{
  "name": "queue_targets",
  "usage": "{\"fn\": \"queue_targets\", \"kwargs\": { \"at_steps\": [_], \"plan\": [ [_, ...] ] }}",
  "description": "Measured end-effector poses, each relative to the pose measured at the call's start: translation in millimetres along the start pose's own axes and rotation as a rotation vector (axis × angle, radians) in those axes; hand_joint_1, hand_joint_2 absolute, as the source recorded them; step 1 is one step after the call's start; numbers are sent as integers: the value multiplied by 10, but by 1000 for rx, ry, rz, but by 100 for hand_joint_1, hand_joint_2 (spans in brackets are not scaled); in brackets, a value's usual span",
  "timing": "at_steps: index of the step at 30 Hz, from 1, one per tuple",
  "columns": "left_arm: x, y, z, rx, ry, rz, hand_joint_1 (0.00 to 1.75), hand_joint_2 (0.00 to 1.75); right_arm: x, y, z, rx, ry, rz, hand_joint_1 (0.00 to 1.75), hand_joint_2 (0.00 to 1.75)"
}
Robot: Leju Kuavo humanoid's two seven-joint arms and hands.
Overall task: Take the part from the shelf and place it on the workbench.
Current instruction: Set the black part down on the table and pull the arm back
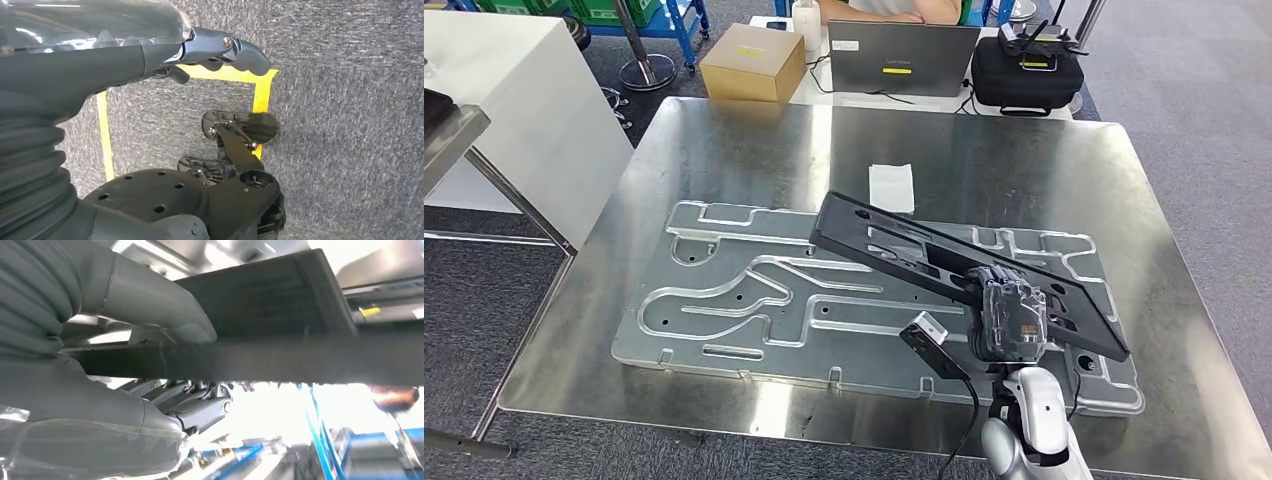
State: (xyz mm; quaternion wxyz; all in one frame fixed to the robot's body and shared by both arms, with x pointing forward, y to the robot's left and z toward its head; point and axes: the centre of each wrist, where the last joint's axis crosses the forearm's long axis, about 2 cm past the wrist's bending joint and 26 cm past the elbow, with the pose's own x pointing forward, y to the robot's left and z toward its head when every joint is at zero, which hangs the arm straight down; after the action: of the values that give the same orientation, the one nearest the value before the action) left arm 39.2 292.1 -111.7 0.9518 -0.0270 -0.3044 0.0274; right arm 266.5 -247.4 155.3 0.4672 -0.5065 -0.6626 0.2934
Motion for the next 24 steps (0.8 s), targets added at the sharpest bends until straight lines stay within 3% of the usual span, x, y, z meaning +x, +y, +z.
{"fn": "queue_targets", "kwargs": {
  "at_steps": [3, 6, 7, 10, 18, 24],
  "plan": [
    [4, 12, -1, -2, 0, -7, 0, 175, -92, 99, 3, 55, 18, 22, 175, 175],
    [7, 24, -2, -4, -2, -15, 0, 175, -148, 183, 1, 106, 35, 34, 44, 175],
    [7, 26, -2, -4, -3, -18, 0, 131, -171, 214, 7, 124, 44, 35, 0, 175],
    [5, 29, -1, -4, -9, -20, 0, 0, -240, 295, 45, 166, 72, 33, 0, 175],
    [4, 44, 1, 0, -9, -11, 0, 0, -338, 340, 69, 168, 97, 3, 0, 175],
    [-15, 57, 13, 6, -5, -9, 0, 0, -300, 343, 119, 147, 92, -123, 0, 175]
  ]
}}
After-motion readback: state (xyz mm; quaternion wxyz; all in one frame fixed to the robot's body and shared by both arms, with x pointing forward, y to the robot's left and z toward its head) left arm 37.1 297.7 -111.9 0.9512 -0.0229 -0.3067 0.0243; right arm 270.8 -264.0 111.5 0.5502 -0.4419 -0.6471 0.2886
